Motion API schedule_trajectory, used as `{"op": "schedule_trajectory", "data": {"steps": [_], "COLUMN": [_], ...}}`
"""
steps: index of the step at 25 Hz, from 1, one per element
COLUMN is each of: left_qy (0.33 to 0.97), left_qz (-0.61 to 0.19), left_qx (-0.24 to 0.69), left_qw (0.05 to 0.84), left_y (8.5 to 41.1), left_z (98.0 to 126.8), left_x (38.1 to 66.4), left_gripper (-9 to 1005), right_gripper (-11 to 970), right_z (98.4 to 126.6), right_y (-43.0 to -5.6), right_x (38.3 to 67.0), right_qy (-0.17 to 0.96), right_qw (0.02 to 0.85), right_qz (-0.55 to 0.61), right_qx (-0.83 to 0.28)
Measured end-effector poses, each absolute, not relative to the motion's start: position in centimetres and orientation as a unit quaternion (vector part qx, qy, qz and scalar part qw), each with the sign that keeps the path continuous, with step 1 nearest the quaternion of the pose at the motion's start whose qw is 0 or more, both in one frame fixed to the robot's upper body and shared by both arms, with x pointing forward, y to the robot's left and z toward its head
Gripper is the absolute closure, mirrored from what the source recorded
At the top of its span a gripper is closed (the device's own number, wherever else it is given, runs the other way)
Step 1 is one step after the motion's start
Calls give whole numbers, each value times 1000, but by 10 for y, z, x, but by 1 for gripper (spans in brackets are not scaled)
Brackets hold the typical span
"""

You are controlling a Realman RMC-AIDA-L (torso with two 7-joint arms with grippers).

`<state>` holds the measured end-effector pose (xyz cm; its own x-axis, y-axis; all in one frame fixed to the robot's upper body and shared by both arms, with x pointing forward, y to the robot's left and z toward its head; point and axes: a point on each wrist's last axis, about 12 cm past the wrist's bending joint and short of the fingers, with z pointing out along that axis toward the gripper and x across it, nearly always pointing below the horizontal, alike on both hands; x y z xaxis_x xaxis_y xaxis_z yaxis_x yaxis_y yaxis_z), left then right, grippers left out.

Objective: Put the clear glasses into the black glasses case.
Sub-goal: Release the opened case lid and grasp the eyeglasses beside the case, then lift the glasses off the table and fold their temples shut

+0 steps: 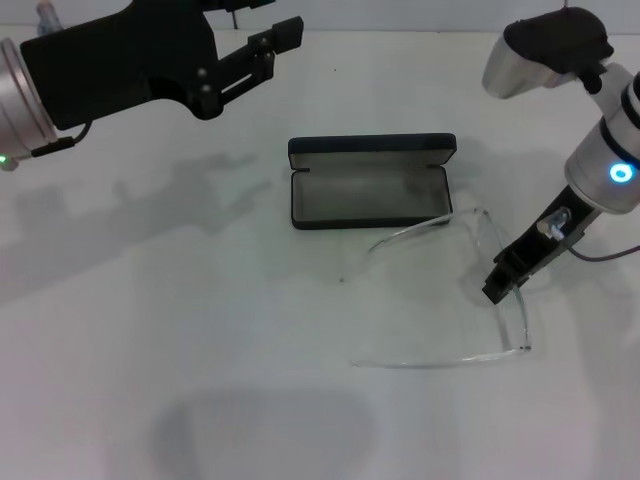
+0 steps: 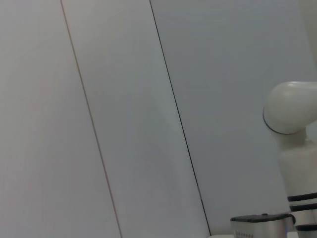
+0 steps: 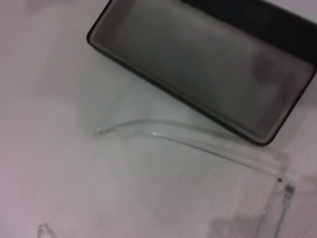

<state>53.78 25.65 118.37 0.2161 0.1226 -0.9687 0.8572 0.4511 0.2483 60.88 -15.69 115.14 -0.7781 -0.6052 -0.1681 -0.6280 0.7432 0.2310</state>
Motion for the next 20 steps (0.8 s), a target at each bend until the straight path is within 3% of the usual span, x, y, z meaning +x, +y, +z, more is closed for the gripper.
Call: {"op": "schedule_trajectory", "data": {"steps": [10,20], "left_qy": [559,551], "left_qz": [-288,-305], "left_qx": [429,412], "left_qw": [648,658], "left_y": [260,261], "left_z": [1183,1187], "left_x": [535,533], "left_gripper": [696,709], "right_gripper": [845,845], "right_z": [1148,1147], "right_y": [-171,-196], "right_x": [592,574], "right_qy": [919,887], "right_qw": [59,114], "right_qz": [136,164], "right_qx": [-366,-416]}}
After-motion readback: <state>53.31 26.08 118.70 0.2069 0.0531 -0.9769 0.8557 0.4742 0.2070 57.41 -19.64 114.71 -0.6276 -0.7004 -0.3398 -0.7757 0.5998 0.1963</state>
